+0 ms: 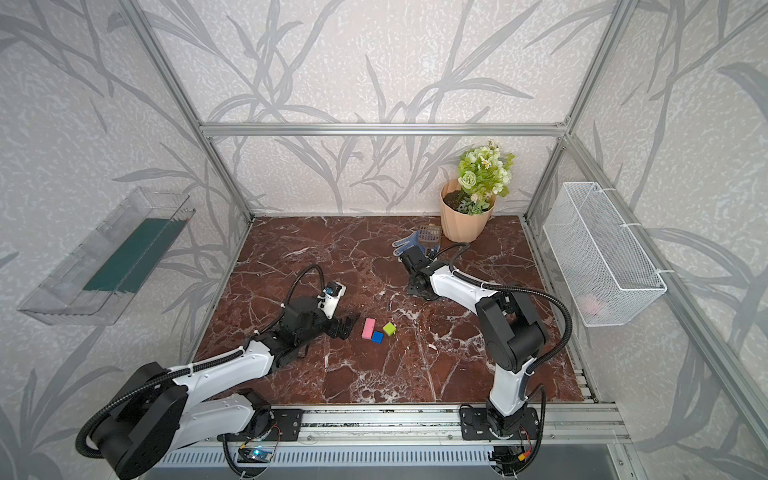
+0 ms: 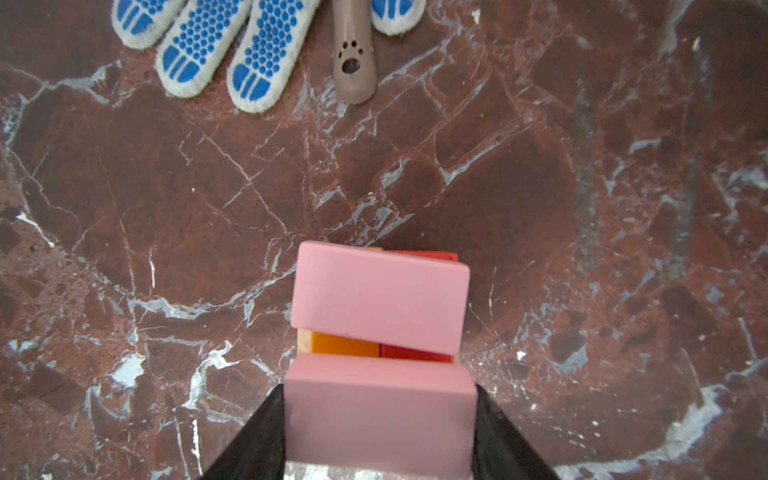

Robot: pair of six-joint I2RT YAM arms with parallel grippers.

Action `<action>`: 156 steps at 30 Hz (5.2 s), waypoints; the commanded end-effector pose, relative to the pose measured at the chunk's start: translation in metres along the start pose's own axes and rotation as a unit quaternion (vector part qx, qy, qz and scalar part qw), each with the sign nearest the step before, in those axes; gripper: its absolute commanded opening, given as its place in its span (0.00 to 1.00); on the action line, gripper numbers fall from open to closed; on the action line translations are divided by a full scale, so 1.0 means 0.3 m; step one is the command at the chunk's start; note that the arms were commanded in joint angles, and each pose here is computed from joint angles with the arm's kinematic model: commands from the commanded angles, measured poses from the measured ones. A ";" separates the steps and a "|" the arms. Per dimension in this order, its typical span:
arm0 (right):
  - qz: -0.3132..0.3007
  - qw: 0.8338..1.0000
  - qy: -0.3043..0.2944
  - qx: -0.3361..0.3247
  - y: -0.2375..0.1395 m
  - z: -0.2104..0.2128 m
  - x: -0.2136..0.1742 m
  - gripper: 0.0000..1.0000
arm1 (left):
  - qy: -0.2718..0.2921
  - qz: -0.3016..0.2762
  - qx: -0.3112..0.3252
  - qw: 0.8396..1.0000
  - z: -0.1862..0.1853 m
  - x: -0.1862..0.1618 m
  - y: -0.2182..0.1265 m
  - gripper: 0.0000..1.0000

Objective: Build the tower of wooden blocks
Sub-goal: 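Hold the second pink block aligned on top of the stack, then open the right gripper and raise it away from the stack, then move the right gripper to the lime-green block and close on it, then lift the lime-green block and carry it over the stack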

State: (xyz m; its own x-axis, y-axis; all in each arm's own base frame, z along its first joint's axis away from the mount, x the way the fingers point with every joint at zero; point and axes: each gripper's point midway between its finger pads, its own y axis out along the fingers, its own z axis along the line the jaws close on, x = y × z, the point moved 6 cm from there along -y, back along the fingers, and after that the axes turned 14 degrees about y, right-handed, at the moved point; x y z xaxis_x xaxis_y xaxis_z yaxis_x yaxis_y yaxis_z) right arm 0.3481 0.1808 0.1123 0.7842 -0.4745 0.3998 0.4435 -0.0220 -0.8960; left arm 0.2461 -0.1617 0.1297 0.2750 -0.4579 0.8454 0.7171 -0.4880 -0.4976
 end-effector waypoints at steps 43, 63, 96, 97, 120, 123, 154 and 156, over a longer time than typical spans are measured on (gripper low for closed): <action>-0.012 1.000 0.001 -0.012 0.018 0.005 0.011 0.72 | 0.015 -0.010 0.004 1.000 0.005 0.036 0.003 0.99; -0.065 0.994 -0.053 0.075 -0.248 -0.057 -0.040 0.86 | -0.019 -0.044 0.094 0.994 0.068 0.038 -0.069 0.99; 0.079 0.941 -0.315 0.097 -0.046 0.103 -0.498 0.63 | -0.085 -0.048 0.148 0.984 0.164 0.003 -0.105 0.99; 0.080 0.941 -0.316 0.093 -0.044 0.106 -0.497 0.61 | -0.086 -0.046 0.147 0.984 0.164 0.003 -0.102 0.99; 0.100 0.949 -0.293 0.053 -0.027 0.082 -0.557 0.46 | -0.082 -0.029 0.133 0.987 0.160 0.006 -0.073 0.99; 0.093 0.949 -0.297 0.044 -0.032 0.067 -0.567 0.48 | -0.081 -0.029 0.129 0.988 0.157 0.007 -0.071 0.99; 0.001 0.985 -0.160 0.063 -0.259 0.044 -0.209 0.20 | -0.081 -0.035 0.123 0.988 0.150 0.004 -0.079 0.99; -0.002 0.992 -0.108 0.069 -0.267 0.027 -0.162 0.19 | -0.081 -0.034 0.122 0.989 0.149 0.003 -0.079 0.99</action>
State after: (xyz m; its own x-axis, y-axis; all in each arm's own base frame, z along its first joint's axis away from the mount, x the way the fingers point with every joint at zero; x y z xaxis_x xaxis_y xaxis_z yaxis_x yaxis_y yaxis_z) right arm 0.2745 0.2291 0.1574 0.8695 -0.1688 0.4641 0.4849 0.1134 -0.8672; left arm 0.2560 -0.1161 0.1434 0.3227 -0.3000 0.8977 0.8610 -0.3009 -0.4101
